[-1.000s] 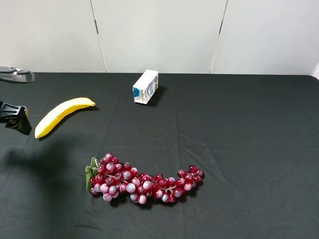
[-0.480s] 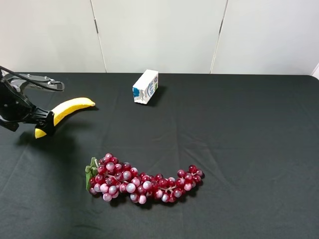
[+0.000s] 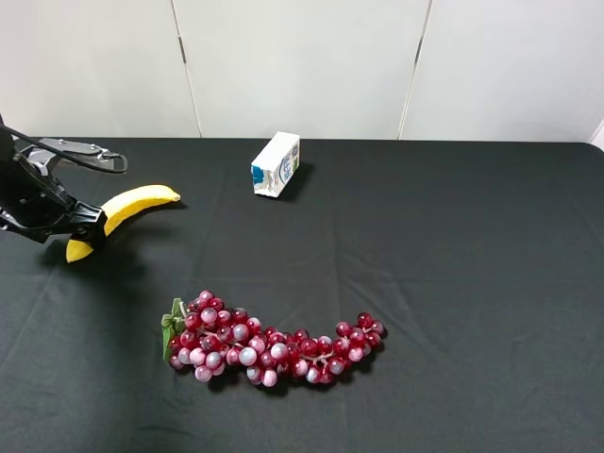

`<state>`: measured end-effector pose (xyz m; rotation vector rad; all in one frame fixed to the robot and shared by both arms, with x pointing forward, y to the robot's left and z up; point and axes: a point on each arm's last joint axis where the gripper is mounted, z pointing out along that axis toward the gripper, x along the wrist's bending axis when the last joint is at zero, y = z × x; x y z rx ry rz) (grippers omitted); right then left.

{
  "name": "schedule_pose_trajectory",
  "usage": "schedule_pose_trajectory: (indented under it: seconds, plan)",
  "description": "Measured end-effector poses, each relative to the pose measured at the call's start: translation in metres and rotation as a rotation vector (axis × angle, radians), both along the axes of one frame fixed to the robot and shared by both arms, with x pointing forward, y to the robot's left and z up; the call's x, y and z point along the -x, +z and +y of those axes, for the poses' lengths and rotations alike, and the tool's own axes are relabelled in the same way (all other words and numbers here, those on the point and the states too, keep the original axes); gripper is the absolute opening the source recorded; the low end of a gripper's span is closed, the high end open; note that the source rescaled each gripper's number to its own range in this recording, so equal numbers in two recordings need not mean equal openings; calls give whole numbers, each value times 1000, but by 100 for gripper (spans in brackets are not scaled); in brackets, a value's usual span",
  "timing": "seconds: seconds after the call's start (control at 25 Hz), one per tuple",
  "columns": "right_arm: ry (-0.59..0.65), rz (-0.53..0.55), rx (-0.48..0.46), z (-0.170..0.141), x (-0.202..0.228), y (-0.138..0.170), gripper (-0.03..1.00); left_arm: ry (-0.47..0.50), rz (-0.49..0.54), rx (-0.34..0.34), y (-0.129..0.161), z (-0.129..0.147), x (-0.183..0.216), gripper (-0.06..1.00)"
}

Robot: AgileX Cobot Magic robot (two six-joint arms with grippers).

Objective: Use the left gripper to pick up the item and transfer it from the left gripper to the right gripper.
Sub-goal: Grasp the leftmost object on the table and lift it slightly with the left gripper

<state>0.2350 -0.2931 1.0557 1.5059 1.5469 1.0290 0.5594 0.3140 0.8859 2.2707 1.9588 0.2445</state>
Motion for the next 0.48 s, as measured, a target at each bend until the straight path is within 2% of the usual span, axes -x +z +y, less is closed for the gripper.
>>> schedule_pose_trajectory:
  seconds: [0.16, 0.32, 0.36, 0.48]
  plan:
    - [0, 0, 0, 0, 0, 0, 100, 0, -7, 0, 0, 0, -1, 46]
    - [0, 0, 0, 0, 0, 0, 100, 0, -14, -1, 0, 0, -1, 5]
    - [0, 0, 0, 0, 0, 0, 100, -1, -16, -1, 1, 0, -2, 0]
    - [0, 0, 0, 0, 0, 0, 100, -1, -16, -1, 1, 0, -2, 0]
